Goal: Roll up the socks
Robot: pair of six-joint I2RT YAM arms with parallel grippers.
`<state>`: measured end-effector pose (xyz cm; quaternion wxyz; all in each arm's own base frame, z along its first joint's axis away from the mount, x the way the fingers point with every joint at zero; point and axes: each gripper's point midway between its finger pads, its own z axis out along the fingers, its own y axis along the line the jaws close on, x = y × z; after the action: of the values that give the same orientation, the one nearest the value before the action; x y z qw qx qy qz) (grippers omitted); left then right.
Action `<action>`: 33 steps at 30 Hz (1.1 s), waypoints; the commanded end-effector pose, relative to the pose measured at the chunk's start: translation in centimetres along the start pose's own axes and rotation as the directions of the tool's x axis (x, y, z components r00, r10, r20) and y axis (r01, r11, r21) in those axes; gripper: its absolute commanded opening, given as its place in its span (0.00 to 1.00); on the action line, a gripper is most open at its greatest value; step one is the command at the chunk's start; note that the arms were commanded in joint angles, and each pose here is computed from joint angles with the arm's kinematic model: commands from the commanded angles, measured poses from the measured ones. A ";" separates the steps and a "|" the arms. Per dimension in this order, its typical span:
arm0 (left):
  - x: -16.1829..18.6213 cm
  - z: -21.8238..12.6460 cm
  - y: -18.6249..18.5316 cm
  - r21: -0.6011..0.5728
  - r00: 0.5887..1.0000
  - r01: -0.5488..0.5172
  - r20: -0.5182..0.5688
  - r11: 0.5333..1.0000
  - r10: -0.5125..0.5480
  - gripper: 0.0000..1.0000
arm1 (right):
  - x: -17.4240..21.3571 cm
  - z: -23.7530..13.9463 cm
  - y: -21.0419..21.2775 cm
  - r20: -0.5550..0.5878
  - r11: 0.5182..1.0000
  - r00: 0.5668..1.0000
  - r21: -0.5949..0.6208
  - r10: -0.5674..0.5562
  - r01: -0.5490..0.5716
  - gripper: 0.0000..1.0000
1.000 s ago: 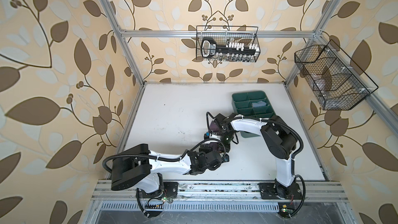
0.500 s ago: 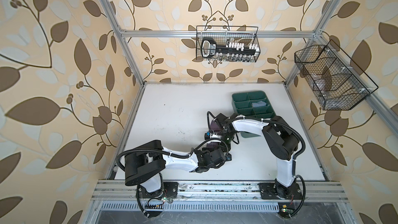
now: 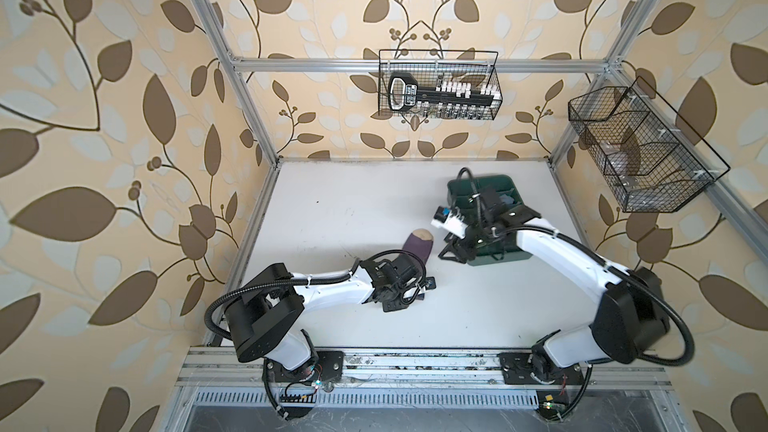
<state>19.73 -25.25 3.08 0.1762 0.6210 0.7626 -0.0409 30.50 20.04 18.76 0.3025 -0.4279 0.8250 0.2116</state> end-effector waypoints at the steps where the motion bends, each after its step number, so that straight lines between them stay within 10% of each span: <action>1: -0.7 -0.5 -1.0 0.172 0.995 0.094 -0.031 0.981 -0.090 0.00 | -4.3 -5.8 -3.0 0.238 0.978 0.960 0.105 0.149 -0.178 0.62; 8: -1.5 -0.2 -0.5 0.371 0.965 0.261 -0.115 0.891 -0.235 0.00 | -10.0 -14.7 -1.0 0.661 0.915 0.633 -0.263 0.403 -0.307 0.48; 15: -1.5 0.9 0.1 0.433 0.939 0.344 -0.186 0.833 -0.291 0.00 | -8.7 -11.3 1.2 0.536 0.814 0.617 -0.443 0.576 -0.375 0.30; 19: -1.4 1.8 0.8 0.440 0.916 0.397 -0.238 0.805 -0.322 0.00 | -5.6 -9.5 4.0 0.541 0.979 0.824 0.006 0.167 -0.202 0.32; 22: -1.3 2.3 1.2 0.436 0.905 0.422 -0.258 0.795 -0.339 0.00 | -3.1 -8.4 6.8 0.449 0.961 0.876 0.270 -0.177 0.056 0.30; 27: -1.2 2.7 1.7 0.434 0.893 0.447 -0.274 0.782 -0.358 0.00 | 2.0 -5.1 11.9 0.310 0.756 0.704 0.421 -0.639 0.501 0.32; 33: -1.1 2.8 1.7 0.435 0.889 0.453 -0.283 0.778 -0.359 0.00 | 5.5 1.3 14.2 0.042 0.543 0.573 0.379 -0.818 0.749 0.43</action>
<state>21.74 -27.09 2.67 -0.0619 0.4697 0.8504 -0.2288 14.63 25.48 15.73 0.5131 -0.6387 0.5681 0.0777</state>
